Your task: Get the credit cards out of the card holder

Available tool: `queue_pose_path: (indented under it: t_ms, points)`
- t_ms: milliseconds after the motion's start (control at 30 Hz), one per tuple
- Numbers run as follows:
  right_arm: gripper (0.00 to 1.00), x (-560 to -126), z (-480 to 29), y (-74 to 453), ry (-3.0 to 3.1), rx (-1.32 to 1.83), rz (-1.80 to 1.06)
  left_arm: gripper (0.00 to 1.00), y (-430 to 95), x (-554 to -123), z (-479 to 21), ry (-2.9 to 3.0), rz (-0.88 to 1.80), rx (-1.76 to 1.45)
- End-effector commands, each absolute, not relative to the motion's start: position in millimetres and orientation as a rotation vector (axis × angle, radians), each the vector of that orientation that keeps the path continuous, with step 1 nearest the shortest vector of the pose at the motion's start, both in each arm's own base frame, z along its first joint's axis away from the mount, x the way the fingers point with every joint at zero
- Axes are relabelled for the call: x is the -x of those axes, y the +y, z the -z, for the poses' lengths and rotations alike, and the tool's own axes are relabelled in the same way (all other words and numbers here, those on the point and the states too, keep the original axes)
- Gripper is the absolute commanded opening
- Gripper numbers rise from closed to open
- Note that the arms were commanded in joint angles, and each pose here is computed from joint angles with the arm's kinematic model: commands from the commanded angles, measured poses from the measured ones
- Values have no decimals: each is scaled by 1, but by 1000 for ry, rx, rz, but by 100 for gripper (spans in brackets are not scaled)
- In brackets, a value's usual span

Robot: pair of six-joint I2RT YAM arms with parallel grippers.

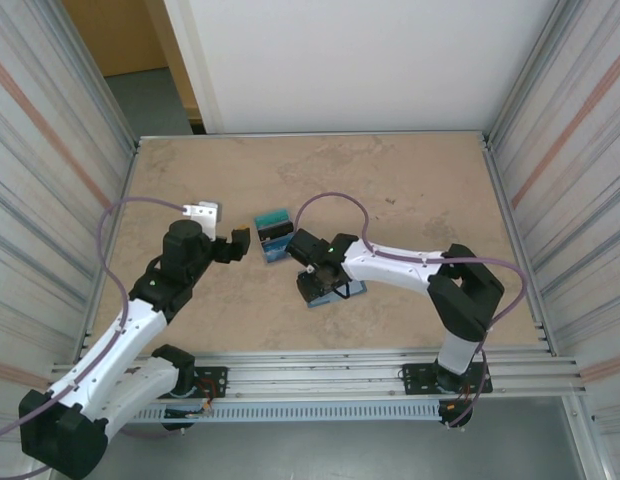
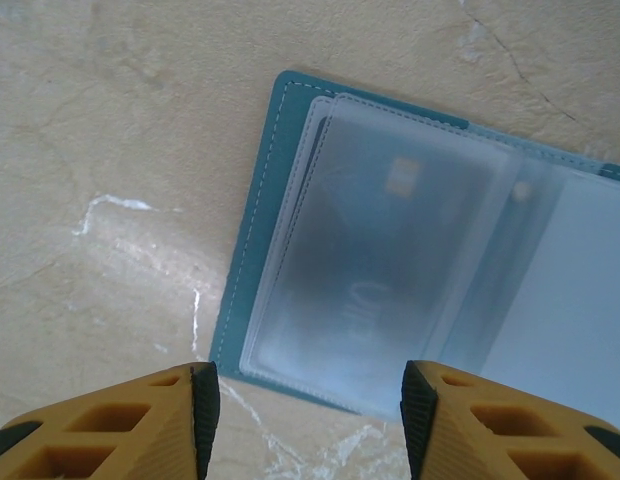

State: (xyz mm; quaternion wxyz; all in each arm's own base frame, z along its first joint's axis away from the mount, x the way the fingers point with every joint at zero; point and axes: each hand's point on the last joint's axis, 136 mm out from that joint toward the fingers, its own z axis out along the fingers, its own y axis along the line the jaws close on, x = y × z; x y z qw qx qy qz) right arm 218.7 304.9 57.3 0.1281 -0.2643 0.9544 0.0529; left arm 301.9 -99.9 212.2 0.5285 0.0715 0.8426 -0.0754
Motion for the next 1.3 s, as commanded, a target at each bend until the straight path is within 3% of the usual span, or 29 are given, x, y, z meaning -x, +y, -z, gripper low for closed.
queue_pose_path:
  t_ms: [0,333,700,867,1033,1267]
  points:
    - [55,-219,-51,303,2802,771,-82,99,-91,-303,-203,2055,140,-116]
    - [65,-219,-30,299,2849,759,-8,99,-95,-307,-194,2076,153,-120]
    - [65,-216,-16,297,2874,770,8,99,-99,-309,-188,2103,165,-131]
    - [60,-216,-12,296,2890,749,-23,99,-100,-309,-189,2103,170,-138]
    - [46,-220,-14,293,2895,710,-66,99,-102,-309,-192,2101,182,-145]
    - [42,-224,-25,297,2885,664,-187,99,-107,-308,-198,2097,214,-166]
